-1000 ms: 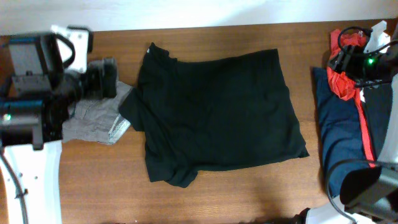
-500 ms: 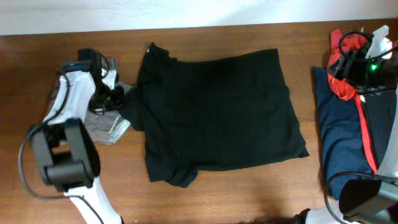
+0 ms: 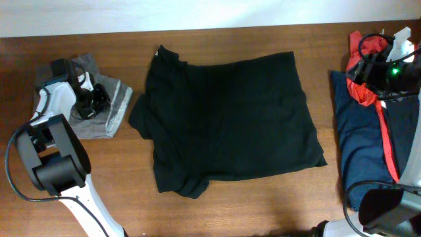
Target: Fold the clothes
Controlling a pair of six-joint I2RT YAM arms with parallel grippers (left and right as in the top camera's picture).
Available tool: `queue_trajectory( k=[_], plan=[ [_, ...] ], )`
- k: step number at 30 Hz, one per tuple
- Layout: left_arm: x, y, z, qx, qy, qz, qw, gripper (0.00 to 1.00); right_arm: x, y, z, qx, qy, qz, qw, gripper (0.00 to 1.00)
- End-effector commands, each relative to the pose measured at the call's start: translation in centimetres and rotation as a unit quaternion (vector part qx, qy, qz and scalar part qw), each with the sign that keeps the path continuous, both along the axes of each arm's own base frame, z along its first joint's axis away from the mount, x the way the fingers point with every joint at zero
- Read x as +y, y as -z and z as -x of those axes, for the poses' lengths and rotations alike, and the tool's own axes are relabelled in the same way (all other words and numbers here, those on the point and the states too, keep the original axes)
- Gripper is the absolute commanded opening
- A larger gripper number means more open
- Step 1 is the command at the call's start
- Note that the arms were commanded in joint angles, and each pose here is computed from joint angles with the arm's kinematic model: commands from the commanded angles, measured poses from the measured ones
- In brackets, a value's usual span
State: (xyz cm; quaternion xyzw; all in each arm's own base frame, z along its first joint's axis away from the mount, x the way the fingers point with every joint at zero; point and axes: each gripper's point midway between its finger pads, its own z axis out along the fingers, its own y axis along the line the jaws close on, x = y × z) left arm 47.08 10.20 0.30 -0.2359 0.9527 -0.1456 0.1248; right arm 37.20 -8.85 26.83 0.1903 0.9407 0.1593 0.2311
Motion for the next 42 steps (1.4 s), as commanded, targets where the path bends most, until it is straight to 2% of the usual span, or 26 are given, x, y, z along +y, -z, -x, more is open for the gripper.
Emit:
queue_trajectory(
  k=[1, 3, 5, 6, 8, 10, 12, 14, 16, 18, 22, 26, 29, 31, 32, 34, 36, 42],
  plan=[
    [-0.5, 3.3, 1.1, 0.033, 0.000, 0.041, 0.999, 0.00, 0.0, 2.4, -0.6, 0.026, -0.007, -0.012, 1.000, 0.66],
    [-1.3, 2.4, 1.0, 0.030, 0.013, 0.054, 0.998, 0.01, 0.1, 4.5, -0.5, 0.052, -0.006, -0.024, 0.998, 0.67],
    [-2.0, 1.0, 1.2, 0.027, 0.032, 0.052, 0.998, 0.06, 0.1, 6.5, 0.0, 0.084, 0.005, -0.035, 0.996, 0.66],
    [-2.6, -0.1, 1.3, 0.025, 0.037, 0.056, 0.997, 0.09, 0.2, 8.2, 1.3, 0.132, 0.034, -0.051, 0.989, 0.66],
    [-4.0, -3.4, 1.4, 0.002, 0.057, 0.062, 0.996, 0.18, 0.7, 10.1, 3.3, 0.180, 0.036, -0.059, 0.981, 0.67],
    [-4.6, -7.0, 1.5, -0.024, 0.070, 0.051, 0.996, 0.19, 0.8, 11.5, 4.4, 0.208, 0.040, -0.058, 0.976, 0.67],
    [-5.5, -12.6, 2.0, -0.073, 0.093, 0.025, 0.993, 0.23, 0.8, 13.5, 5.6, 0.237, 0.054, -0.056, 0.969, 0.67],
    [-6.3, -18.4, 3.6, -0.120, 0.107, -0.006, 0.987, 0.29, 1.2, 15.7, 6.5, 0.257, 0.063, -0.066, 0.962, 0.67],
    [-7.0, -21.1, 5.5, -0.130, 0.109, -0.016, 0.985, 0.35, 1.8, 17.1, 7.6, 0.277, 0.063, -0.076, 0.956, 0.67],
    [-7.9, -22.6, 8.2, -0.113, 0.113, -0.015, 0.987, 0.36, 2.4, 18.3, 9.2, 0.304, 0.057, -0.083, 0.947, 0.68],
    [-9.0, -20.9, 14.9, 0.022, 0.123, -0.029, 0.992, 0.35, 3.5, 21.3, 11.7, 0.336, 0.055, -0.096, 0.935, 0.68],
    [-10.7, -18.3, 17.3, 0.080, 0.145, -0.012, 0.986, 0.35, 4.4, 24.5, 13.1, 0.344, 0.074, -0.109, 0.930, 0.68],
    [-12.8, -13.9, 20.2, 0.149, 0.158, 0.010, 0.976, 0.35, 5.0, 27.2, 12.8, 0.315, 0.103, -0.125, 0.935, 0.67],
    [-13.8, -12.7, 20.9, 0.160, 0.175, 0.010, 0.971, 0.35, 4.7, 27.4, 11.9, 0.296, 0.102, -0.123, 0.942, 0.59],
    [-14.3, -12.2, 21.1, 0.162, 0.180, 0.010, 0.970, 0.35, 4.8, 27.3, 11.6, 0.289, 0.101, -0.126, 0.944, 0.47],
    [-15.8, -11.0, 22.0, 0.169, 0.207, 0.005, 0.964, 0.35, 5.3, 26.8, 10.7, 0.270, 0.095, -0.149, 0.946, 0.17],
    [-17.1, -10.3, 22.6, 0.172, 0.233, 0.001, 0.957, 0.35, 5.5, 26.0, 10.1, 0.255, 0.084, -0.154, 0.951, 0.06],
    [-22.1, -8.1, 24.7, 0.173, 0.310, -0.026, 0.934, 0.35, 4.8, 20.3, 8.4, 0.190, 0.042, -0.124, 0.973, 0.04]
  ],
)
